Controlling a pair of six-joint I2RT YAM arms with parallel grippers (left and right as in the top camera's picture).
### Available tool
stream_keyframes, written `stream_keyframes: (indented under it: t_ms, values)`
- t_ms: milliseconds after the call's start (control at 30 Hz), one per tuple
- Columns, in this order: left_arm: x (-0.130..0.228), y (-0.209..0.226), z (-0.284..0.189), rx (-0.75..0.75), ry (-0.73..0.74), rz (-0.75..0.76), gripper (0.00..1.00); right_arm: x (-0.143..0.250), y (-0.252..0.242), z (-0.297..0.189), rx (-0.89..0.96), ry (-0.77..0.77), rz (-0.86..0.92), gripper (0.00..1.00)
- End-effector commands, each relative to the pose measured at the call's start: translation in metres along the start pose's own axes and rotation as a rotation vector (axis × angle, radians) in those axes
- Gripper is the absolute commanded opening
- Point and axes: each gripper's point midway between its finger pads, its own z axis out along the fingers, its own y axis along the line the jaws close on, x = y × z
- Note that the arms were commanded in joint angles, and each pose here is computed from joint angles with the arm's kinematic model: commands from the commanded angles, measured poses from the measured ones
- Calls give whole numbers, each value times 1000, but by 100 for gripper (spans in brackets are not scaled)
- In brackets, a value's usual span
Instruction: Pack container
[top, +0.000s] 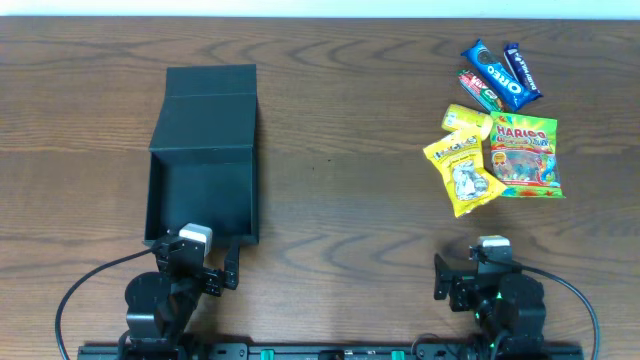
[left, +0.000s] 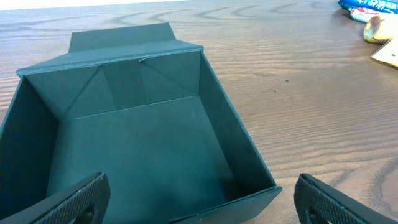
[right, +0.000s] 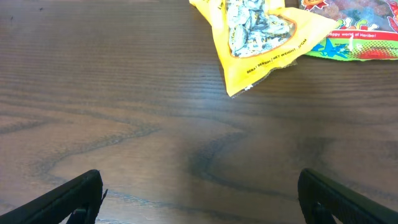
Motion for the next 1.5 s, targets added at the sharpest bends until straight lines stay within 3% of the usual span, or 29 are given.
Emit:
stream_keyframes:
  t_ms: [0,1300,1467]
  values:
    - [7,2,3,-6,11,17,95,0,0,1,4,-4,1,99]
    - [7,0,3,4,10,13,95,0,0,1,4,-4,1,99]
    - [-19,-21,0,130,-94,-13,96,0,0,1,4,-4,1,99]
